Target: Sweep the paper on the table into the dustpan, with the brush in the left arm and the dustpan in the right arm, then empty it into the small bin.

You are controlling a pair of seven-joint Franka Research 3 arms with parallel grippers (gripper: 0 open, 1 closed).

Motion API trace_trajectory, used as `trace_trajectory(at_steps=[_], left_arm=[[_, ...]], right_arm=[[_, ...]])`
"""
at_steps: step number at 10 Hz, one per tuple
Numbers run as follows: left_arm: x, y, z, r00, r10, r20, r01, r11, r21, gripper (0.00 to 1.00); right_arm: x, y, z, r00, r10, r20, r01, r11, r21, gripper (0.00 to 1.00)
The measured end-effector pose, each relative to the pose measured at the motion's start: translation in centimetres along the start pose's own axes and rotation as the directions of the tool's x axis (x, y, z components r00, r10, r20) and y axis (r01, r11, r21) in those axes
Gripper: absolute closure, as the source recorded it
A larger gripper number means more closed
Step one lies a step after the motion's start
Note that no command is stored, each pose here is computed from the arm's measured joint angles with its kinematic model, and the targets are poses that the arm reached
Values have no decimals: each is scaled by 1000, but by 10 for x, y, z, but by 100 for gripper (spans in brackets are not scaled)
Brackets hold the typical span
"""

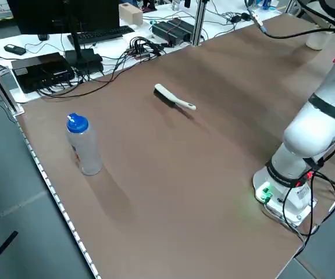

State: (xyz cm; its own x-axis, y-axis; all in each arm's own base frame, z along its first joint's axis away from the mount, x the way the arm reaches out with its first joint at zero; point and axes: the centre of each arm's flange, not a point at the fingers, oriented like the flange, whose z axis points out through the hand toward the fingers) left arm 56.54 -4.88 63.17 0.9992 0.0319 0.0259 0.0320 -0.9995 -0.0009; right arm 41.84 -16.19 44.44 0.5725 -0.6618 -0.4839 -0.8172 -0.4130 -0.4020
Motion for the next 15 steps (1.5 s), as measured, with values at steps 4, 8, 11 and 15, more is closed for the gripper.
trace_trajectory(at_steps=[4,8,11,15], left_arm=[[-1,6,-1,1000,11,-3,-11,1000,-1,0],[-1,6,-1,1000,11,-3,-11,1000,-1,0],[-1,6,-2,1000,11,-3,-11,1000,-1,0],[-1,7,-2,1000,12,-3,-12,1000,-1,0]], right_arm=[[12,2,-17,999,20,41,-20,1000,15,67],[27,2,-20,994,45,102,-49,998,37,67],[28,-1,-30,991,41,127,-46,998,35,67],[38,4,-46,979,61,192,-77,994,78,67]])
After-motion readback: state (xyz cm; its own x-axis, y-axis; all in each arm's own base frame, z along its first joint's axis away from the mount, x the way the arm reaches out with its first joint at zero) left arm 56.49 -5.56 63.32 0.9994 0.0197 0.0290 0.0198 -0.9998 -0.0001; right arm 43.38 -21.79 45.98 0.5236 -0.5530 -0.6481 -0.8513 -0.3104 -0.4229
